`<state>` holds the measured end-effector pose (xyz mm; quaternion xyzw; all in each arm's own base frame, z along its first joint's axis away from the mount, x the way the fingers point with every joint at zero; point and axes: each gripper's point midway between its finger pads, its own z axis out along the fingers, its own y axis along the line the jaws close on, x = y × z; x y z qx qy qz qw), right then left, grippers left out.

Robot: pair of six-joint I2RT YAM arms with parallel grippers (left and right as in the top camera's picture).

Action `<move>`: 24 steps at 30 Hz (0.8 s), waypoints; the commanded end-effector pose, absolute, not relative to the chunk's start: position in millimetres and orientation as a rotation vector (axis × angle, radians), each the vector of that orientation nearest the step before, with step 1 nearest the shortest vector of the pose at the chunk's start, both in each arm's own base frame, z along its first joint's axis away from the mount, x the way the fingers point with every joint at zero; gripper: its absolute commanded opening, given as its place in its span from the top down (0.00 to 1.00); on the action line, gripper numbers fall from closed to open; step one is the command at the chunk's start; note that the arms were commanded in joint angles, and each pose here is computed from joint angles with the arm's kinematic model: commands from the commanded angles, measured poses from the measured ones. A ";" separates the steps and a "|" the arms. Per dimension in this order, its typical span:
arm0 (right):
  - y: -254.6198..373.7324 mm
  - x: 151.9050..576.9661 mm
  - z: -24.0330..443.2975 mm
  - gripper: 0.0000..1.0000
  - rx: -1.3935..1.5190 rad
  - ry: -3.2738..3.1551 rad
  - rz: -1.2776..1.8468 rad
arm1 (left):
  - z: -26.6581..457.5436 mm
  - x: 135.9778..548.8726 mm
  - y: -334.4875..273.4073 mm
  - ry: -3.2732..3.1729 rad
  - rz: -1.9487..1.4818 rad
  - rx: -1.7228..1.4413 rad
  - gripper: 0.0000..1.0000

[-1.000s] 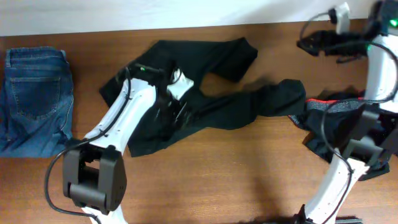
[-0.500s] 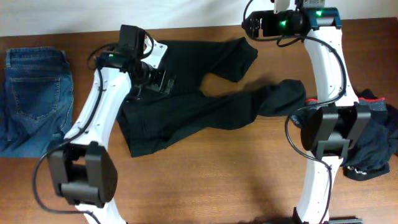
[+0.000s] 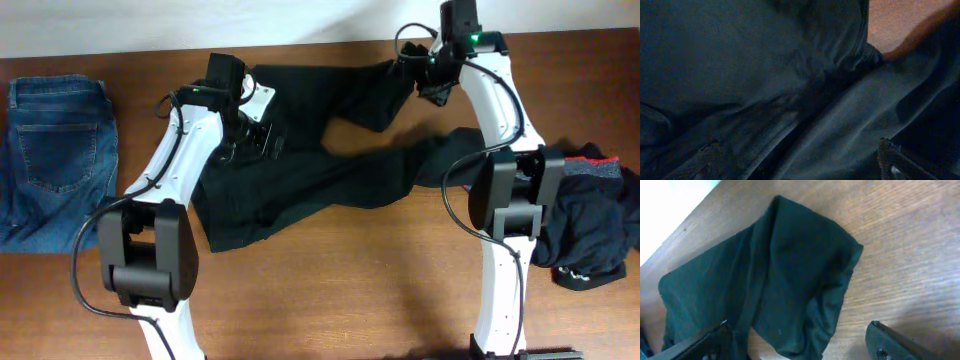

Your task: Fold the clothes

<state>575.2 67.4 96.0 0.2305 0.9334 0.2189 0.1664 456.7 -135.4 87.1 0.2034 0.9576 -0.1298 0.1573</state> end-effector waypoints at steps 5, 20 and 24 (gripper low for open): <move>84.6 562.7 77.9 0.30 0.726 2.708 0.614 | 89.9 459.7 -135.1 2.735 -0.378 0.566 0.01; 80.8 596.9 66.7 0.96 0.039 2.564 0.506 | 89.3 458.0 -134.7 2.742 -0.379 0.566 0.01; 62.1 611.5 111.9 0.96 -0.315 2.412 0.382 | 89.3 458.0 -134.7 2.742 -0.378 0.566 0.01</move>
